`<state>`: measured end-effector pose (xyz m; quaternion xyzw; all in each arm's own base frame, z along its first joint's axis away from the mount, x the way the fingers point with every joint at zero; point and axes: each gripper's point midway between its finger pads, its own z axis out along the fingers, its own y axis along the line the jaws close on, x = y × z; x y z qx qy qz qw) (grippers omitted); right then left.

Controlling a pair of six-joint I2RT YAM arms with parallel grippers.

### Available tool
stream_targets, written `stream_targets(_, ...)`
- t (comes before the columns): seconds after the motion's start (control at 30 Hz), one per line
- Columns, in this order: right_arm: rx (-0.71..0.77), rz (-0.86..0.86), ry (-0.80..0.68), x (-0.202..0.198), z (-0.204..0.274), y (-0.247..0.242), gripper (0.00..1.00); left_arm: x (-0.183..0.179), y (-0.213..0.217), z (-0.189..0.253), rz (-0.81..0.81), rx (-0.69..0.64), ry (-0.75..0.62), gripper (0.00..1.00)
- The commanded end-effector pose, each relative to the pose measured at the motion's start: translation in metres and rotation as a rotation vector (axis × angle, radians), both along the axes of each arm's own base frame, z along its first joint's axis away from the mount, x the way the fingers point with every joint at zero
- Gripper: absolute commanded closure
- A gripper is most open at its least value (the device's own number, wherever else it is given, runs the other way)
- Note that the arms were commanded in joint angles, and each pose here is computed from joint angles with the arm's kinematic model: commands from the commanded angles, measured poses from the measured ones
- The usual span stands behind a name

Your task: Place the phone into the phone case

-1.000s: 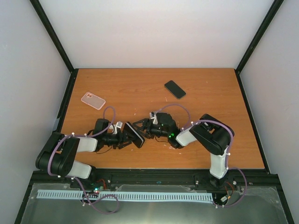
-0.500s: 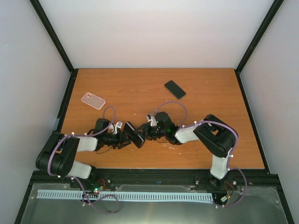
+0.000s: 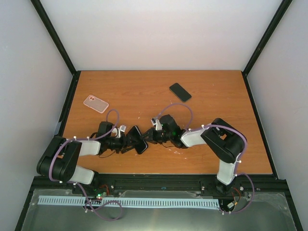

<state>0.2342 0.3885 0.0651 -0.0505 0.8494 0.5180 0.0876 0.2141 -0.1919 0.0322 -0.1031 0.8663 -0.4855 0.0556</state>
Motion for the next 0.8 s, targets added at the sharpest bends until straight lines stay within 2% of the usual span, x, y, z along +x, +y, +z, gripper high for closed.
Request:
stream_targets(0.0, -0.03, 0.057, 0.023, -0.016, 0.0, 0.002, 0.95, 0.014, 0.0, 0.0, 0.007, 0.039, -0.049, 0.44)
stream_targets(0.17, -0.033, 0.077, 0.019, -0.018, 0.003, 0.003, 0.76, 0.015, 0.001, -0.002, 0.008, 0.052, -0.048, 0.44)
stream_targets(0.27, -0.055, 0.091, 0.018, -0.02, 0.0, 0.001, 0.72, 0.014, 0.001, -0.001, 0.006, 0.046, -0.049, 0.44)
stream_targets(0.53, -0.101, 0.075, 0.016, -0.023, -0.011, -0.009, 0.93, 0.015, 0.002, 0.0, 0.015, 0.054, -0.045, 0.44)
stream_targets(0.67, -0.111, 0.055, -0.019, -0.02, -0.006, -0.013, 0.96, 0.016, 0.002, 0.006, 0.024, 0.046, -0.051, 0.44)
stream_targets(0.77, -0.088, 0.046, -0.046, -0.019, 0.004, -0.014, 0.96, 0.02, -0.001, 0.023, 0.022, 0.026, -0.079, 0.4)
